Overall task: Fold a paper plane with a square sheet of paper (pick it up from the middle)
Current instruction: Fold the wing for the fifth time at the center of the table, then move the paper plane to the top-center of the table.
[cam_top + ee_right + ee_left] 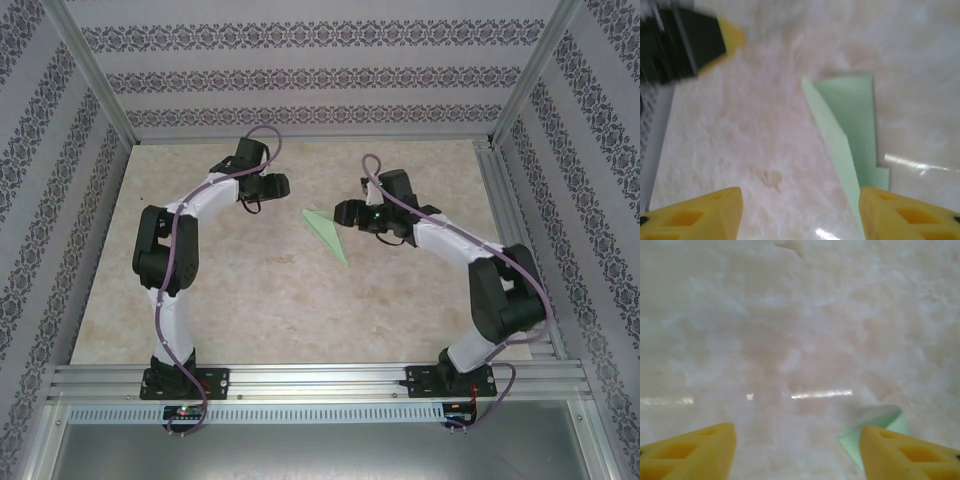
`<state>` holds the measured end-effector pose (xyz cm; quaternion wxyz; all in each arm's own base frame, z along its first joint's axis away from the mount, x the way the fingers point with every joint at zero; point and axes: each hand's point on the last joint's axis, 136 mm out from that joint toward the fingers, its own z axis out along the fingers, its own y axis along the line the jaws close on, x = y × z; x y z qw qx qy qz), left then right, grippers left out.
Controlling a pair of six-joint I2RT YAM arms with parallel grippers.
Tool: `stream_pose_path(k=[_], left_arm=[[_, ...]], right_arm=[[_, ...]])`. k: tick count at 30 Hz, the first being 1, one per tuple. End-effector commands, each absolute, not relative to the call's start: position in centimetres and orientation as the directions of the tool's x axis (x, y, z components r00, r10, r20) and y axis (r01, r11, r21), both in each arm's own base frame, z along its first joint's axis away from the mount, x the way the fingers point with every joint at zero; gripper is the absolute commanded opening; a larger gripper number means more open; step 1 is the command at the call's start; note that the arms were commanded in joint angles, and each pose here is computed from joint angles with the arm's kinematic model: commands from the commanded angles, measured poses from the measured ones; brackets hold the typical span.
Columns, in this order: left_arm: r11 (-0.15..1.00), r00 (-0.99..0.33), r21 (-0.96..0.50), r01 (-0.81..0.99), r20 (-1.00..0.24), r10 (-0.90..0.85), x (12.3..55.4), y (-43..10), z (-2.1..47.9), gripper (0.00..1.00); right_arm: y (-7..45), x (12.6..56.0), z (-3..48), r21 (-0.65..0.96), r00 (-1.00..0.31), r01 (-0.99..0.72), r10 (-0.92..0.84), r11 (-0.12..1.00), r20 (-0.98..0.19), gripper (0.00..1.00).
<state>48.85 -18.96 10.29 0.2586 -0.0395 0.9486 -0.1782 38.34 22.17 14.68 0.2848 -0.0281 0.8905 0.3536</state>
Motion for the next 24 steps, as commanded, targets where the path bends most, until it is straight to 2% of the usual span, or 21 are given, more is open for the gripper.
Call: stream_pose_path(k=[1, 5, 12, 15, 24], left_arm=[[0.967, -0.875, -0.255, 0.001, -0.469, -0.123, 45.8, -20.0, 10.4, 0.75], [0.977, -0.876, -0.215, 0.004, -0.472, -0.1, 43.4, -23.0, 10.8, 0.82], [0.989, -0.896, -0.148, 0.015, -0.441, -0.052, 40.0, -29.0, 9.5, 0.86], [0.992, -0.907, -0.122, 0.035, -0.421, -0.019, 39.7, -30.8, 8.5, 0.82], [0.993, -0.93, -0.113, 0.038, -0.367, -0.006, 40.9, -33.5, 5.8, 0.6]], right_arm=[[17.5, 39.9, 14.5, 0.536, -0.773, -0.156, 0.235, 0.829, -0.589, 0.69], [13.6, 40.2, 13.9, 0.468, -0.739, -0.086, 0.259, 0.88, -0.623, 0.77], [8.9, 40.1, 12.7, 0.373, -0.699, 0.023, 0.282, 0.927, -0.657, 0.95], [8.2, 40.0, 12.6, 0.376, -0.69, 0.04, 0.297, 0.926, -0.66, 0.97], [8.3, 39.8, 12.3, 0.394, -0.699, 0.035, 0.304, 0.919, -0.648, 0.96]])
